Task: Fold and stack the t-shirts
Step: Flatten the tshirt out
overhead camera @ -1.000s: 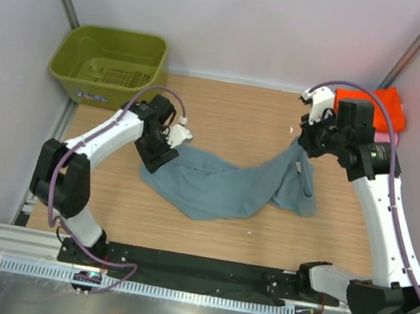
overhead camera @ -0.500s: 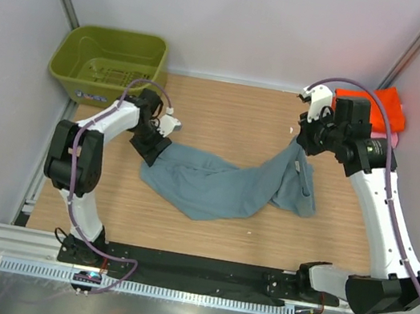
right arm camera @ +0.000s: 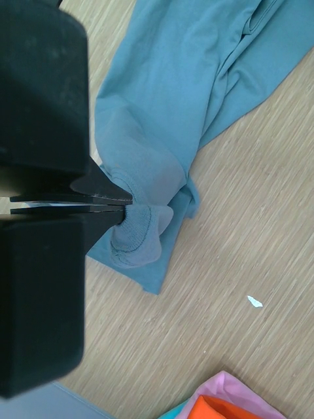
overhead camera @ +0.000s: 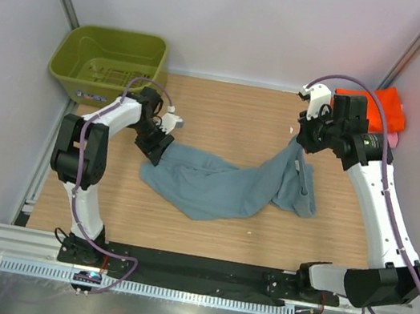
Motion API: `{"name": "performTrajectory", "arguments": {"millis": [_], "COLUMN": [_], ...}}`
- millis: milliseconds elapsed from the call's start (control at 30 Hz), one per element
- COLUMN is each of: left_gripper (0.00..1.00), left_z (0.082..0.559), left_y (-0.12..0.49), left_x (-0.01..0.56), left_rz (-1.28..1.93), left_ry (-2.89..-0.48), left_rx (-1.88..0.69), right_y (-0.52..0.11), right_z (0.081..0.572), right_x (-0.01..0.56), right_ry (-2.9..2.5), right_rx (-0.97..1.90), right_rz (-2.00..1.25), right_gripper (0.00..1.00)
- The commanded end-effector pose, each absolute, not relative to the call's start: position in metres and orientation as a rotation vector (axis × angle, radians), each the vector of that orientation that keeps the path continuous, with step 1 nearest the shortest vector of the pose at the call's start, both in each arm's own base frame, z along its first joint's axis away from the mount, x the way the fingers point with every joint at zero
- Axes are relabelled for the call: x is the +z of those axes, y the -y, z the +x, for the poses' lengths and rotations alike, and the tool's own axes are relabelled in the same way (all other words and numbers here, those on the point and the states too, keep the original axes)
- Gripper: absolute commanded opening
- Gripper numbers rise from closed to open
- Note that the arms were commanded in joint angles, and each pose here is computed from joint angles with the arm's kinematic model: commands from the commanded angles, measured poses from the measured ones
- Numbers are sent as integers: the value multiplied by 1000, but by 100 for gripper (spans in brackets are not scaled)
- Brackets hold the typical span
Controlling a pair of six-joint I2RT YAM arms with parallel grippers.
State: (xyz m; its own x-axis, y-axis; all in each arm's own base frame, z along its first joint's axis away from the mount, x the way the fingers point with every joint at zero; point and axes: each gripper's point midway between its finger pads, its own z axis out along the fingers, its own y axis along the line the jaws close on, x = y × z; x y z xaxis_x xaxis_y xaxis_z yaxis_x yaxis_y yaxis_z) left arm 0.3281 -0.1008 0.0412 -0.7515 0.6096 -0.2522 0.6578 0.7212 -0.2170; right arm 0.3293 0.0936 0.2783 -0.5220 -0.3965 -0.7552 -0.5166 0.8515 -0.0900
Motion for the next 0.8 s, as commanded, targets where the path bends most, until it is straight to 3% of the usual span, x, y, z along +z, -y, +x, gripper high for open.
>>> {"name": "performTrajectory", "arguments": {"millis": [0,767], "left_gripper": [50,48], "left_z": [325,314], "left_y": [100,83], "left_x": [48,23], "left_rz": [1025,970], "left_ry": [-2739,-2806], "left_rx": [-456,-399], "right_y": [-96,-96], "right_z": [339,339], "right_x": [302,295], "right_ry": [-2104,-2121], "right_rx": [182,189], "right_rz": [-639,-638], "right_gripper": [1,1]}}
